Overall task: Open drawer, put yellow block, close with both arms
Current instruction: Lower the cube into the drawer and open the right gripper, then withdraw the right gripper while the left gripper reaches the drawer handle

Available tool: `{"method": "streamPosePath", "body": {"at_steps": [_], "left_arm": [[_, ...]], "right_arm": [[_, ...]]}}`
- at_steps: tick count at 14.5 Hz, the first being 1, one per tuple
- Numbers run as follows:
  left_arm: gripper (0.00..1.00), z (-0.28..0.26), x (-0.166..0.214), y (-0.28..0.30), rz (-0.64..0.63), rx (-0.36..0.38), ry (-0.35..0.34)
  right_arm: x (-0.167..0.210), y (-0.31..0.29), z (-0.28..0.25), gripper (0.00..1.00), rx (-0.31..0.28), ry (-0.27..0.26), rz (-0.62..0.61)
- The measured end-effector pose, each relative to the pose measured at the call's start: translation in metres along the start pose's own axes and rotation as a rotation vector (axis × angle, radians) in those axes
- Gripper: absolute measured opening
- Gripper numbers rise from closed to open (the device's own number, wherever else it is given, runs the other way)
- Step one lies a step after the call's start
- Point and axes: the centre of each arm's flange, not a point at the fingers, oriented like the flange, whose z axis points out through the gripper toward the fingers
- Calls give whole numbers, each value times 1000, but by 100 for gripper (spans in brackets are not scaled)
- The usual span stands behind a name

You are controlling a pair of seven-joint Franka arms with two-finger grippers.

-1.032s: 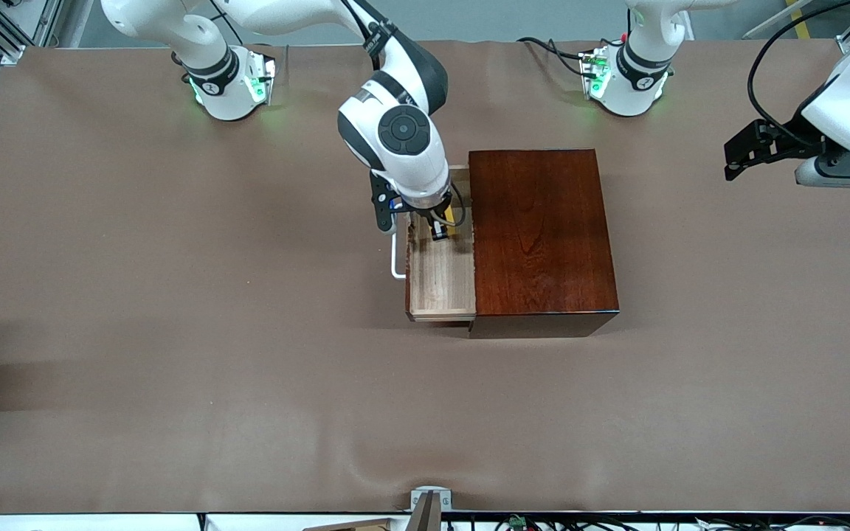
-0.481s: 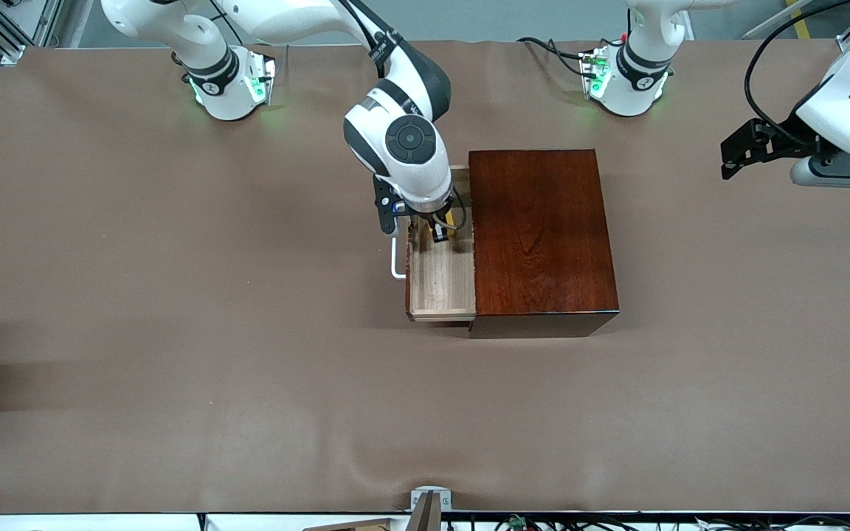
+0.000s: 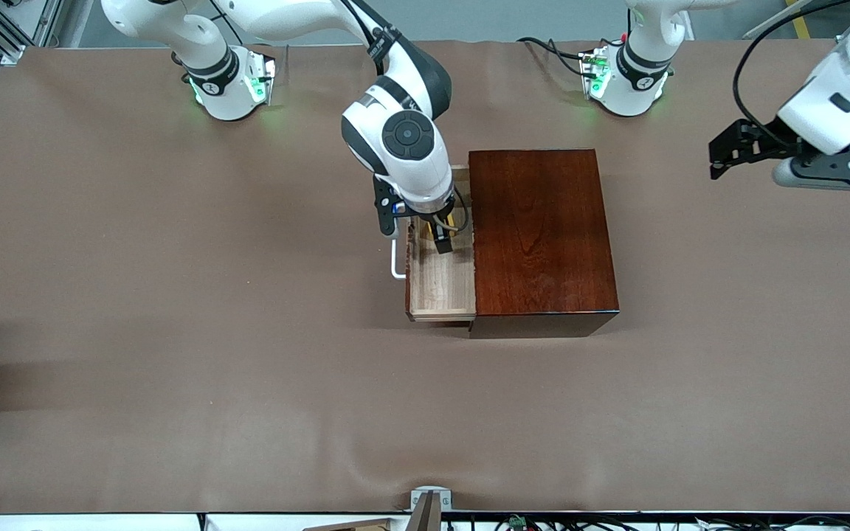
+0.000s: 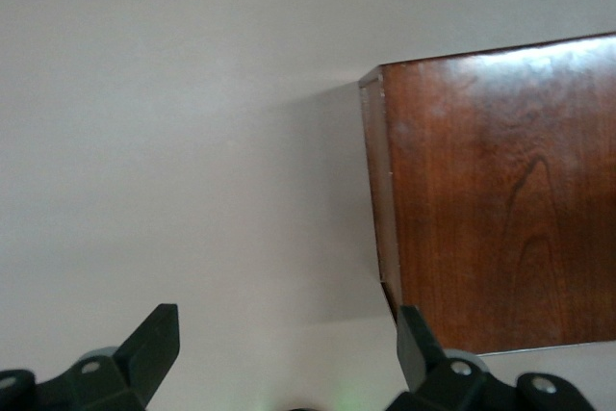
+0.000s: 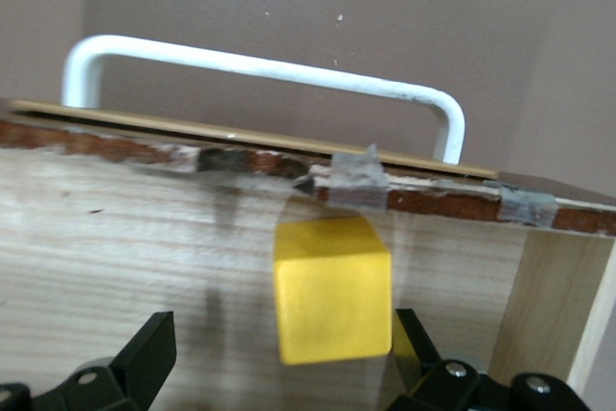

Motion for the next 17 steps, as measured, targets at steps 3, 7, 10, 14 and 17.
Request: {"method": "streamPosePath", "body": {"at_steps": [3,7,10,14,17], "left_arm": [[100,8,1,38,53,0,-14],[100,23,4,113,-7,-9,-39],[100,40,7,168,-102,-22,-66],[100,62,10,239,-225,-34,-63],[100,80,15,287,-321,-45,-36]], "right_arm": [[6,-12,-25,100,-4,3,14],[36,-36,-65,100,-21,13,37],[60,-50,-88,100,-32,16,6],[88,-60,-122,100,-17,8,-53],[120,-65,-145,100,-38,15,-124]]}}
